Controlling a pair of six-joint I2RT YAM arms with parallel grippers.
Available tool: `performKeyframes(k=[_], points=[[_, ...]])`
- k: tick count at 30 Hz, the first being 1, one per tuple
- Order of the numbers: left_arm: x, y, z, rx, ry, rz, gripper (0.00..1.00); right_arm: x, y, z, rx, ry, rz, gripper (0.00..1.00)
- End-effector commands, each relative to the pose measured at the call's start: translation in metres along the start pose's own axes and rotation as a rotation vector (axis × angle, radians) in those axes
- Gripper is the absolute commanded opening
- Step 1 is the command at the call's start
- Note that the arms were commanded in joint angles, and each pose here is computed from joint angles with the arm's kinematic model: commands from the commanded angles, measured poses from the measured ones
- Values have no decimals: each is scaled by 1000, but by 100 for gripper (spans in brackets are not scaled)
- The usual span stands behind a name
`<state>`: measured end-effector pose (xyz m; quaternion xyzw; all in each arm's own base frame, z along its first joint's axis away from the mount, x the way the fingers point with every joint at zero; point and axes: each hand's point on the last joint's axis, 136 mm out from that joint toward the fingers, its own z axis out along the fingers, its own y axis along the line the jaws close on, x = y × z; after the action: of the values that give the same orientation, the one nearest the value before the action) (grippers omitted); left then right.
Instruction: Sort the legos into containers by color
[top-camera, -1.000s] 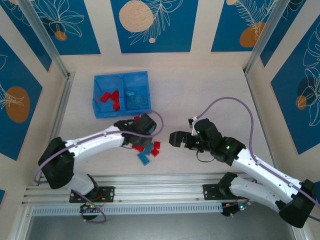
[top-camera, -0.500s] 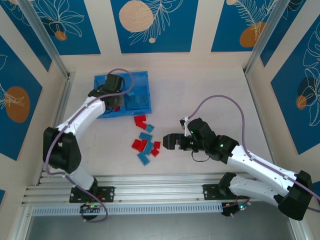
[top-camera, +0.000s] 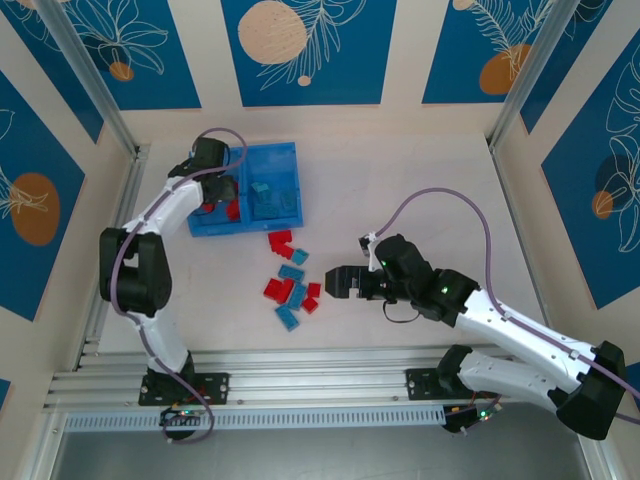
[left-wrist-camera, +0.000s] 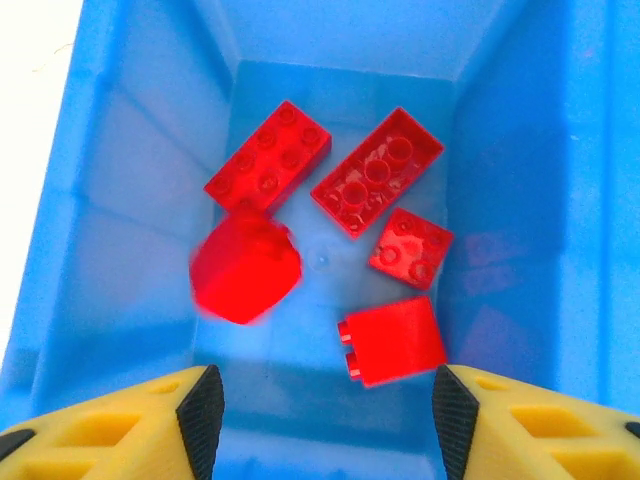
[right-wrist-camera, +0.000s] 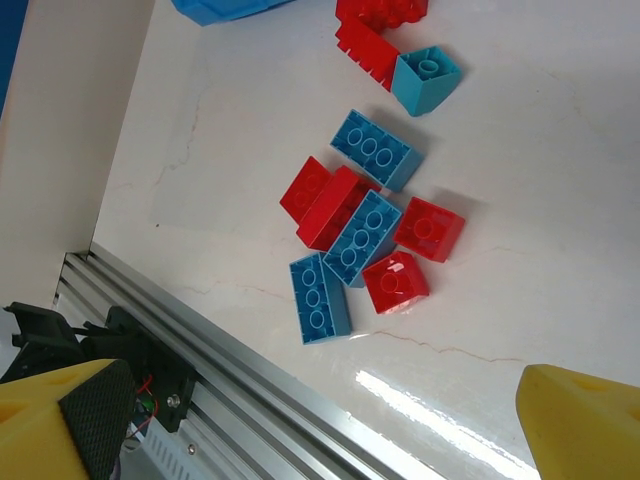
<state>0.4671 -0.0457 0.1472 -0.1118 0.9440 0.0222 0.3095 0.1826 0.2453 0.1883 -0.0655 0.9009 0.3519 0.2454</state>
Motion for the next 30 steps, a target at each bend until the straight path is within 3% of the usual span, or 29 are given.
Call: performKeyframes(k=[1,4,7,14,17,20,26,30], points=[[-16,-9,-64,165,-108,-108,60,-11,10,0,0,-25,-20,99],[-6,-25,-117,357,-168,-171,60,-14,12,12,21,-5,-32,99],[14,-40,-172,488,-236,-119,60,-14,13,28,70,27,-56,99],[97,-69,-252,708,-234,372,65,-26,-5,81,238,82,-53,99],[139,-74,-267,810,-184,584,71,-39,-10,109,278,83,-123,92],[171,-75,-268,893,-153,708,76,-50,-13,138,279,93,-296,84],[186,-75,-242,878,-145,734,84,-59,-33,184,242,223,-372,78],[187,-76,-237,871,-134,727,99,-56,-45,209,208,289,-350,75]])
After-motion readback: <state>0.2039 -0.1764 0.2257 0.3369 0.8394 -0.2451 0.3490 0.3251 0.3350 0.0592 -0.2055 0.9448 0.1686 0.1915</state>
